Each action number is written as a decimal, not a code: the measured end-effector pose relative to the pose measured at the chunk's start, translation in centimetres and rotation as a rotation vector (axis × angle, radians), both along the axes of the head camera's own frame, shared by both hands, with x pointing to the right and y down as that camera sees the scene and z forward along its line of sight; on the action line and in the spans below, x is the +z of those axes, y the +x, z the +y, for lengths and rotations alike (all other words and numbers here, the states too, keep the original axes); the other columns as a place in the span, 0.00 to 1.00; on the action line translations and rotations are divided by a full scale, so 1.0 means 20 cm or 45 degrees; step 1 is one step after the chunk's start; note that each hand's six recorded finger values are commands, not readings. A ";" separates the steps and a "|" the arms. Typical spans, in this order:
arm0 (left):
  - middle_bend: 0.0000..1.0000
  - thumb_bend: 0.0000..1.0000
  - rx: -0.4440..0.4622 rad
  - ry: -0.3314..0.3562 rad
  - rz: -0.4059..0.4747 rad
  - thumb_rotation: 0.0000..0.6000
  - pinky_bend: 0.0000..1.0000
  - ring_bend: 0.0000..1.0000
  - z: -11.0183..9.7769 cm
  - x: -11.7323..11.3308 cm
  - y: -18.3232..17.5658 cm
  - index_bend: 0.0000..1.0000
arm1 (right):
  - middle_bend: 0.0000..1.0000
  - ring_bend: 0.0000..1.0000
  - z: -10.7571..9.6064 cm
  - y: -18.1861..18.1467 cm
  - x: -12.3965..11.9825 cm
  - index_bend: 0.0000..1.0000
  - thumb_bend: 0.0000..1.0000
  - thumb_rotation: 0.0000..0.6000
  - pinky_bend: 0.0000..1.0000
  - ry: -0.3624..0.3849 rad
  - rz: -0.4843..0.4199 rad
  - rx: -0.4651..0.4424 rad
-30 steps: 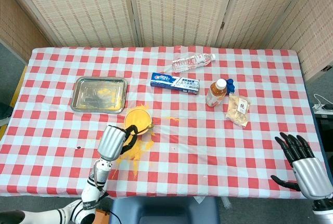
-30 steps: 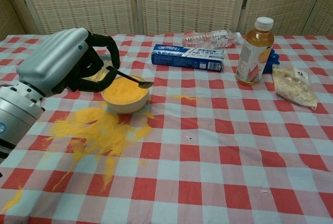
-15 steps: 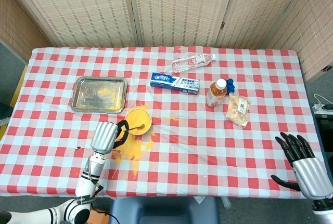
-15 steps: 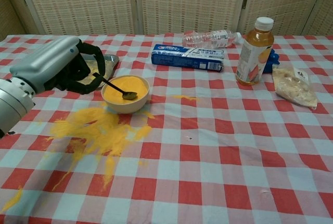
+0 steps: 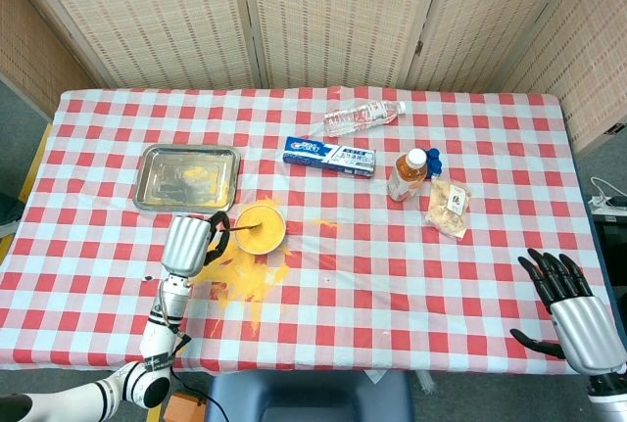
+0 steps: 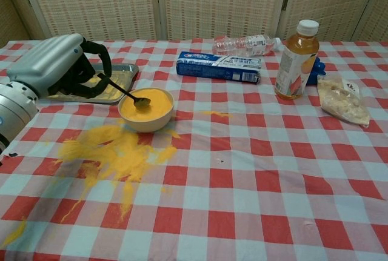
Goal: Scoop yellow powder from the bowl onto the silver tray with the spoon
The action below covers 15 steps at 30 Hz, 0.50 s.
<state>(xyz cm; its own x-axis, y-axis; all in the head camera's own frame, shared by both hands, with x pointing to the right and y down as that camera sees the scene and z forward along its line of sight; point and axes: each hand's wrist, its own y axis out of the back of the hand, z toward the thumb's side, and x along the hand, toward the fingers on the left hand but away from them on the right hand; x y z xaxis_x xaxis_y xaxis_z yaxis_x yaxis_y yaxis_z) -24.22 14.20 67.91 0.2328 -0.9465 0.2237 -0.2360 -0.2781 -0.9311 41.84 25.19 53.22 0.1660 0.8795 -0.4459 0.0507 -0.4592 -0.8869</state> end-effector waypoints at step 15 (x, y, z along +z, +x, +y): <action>1.00 0.64 0.037 -0.008 0.123 1.00 1.00 1.00 0.07 -0.09 0.07 0.86 | 0.00 0.00 0.00 -0.01 -0.01 0.00 0.00 0.88 0.00 0.003 -0.006 -0.006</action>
